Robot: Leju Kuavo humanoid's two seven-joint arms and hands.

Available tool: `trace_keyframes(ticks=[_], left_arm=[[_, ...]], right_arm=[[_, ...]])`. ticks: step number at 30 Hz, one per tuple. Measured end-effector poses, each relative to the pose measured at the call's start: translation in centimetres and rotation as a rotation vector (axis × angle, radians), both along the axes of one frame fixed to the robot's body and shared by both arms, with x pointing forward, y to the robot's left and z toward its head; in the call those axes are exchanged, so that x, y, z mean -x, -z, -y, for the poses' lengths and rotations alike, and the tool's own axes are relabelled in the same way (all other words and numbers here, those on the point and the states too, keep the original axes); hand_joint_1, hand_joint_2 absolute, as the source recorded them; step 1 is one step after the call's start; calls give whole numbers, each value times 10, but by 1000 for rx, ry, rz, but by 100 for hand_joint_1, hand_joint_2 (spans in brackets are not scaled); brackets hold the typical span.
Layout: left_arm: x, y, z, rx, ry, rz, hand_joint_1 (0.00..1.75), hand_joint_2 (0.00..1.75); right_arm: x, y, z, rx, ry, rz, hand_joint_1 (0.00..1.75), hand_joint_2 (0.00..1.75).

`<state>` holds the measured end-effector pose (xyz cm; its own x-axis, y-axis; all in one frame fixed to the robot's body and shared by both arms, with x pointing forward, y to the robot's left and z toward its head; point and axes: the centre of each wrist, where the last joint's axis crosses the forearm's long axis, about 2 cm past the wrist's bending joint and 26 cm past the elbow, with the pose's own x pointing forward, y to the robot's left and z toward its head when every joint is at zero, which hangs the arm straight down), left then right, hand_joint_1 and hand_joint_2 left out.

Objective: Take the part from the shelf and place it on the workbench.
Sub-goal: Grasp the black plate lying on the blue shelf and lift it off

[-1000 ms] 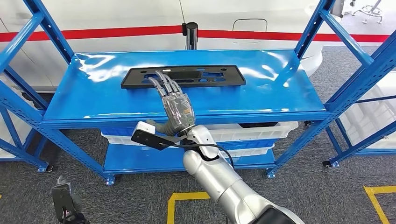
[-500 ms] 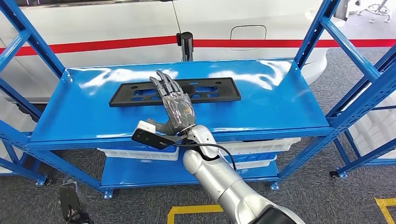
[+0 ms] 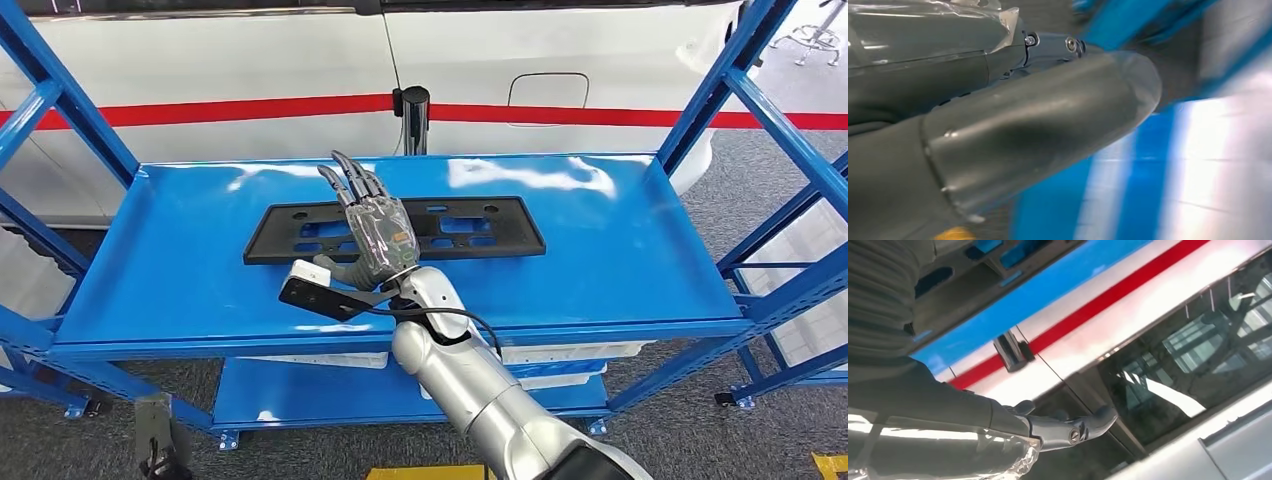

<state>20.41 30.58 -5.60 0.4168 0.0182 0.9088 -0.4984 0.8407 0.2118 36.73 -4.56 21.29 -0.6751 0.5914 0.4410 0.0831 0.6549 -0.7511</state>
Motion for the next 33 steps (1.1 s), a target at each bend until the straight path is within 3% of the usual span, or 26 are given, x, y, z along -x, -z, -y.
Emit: trace_keyframes(ticks=[4, 8, 10, 13, 17, 25, 27, 31, 33], left_arm=[[59, 30, 4, 180, 57, -438, 0, 0], [118, 48, 17, 383, 175, -1032, 0, 0], [132, 51, 26, 421, 264, -1243, 0, 0], [140, 52, 39, 444, 401, -1430, 0, 0], [143, 52, 47, 433, 467, -1498, 0, 0], [132, 48, 73, 331, 611, -1357, 0, 0], [113, 44, 83, 271, 666, -1311, 0, 0], [43, 20, 103, 149, 756, -1188, 0, 0], [23, 12, 109, 125, 771, -1147, 0, 0]], right_arm=[[6, 8, 2, -2, 6, -23, 0, 175], [9, 11, 2, -1, 1, -40, 0, 175], [12, 9, -1, -1, -9, -41, 0, 175], [16, 5, -7, 6, -33, -33, 0, 175], [20, 3, -12, 16, -59, -30, 0, 175], [31, -10, -31, 26, -132, -69, 0, 175], [33, -13, -36, 21, -148, -84, 0, 175], [39, -15, -50, 39, -192, -91, 0, 175], [41, -13, -54, 58, -209, -86, 0, 175]])
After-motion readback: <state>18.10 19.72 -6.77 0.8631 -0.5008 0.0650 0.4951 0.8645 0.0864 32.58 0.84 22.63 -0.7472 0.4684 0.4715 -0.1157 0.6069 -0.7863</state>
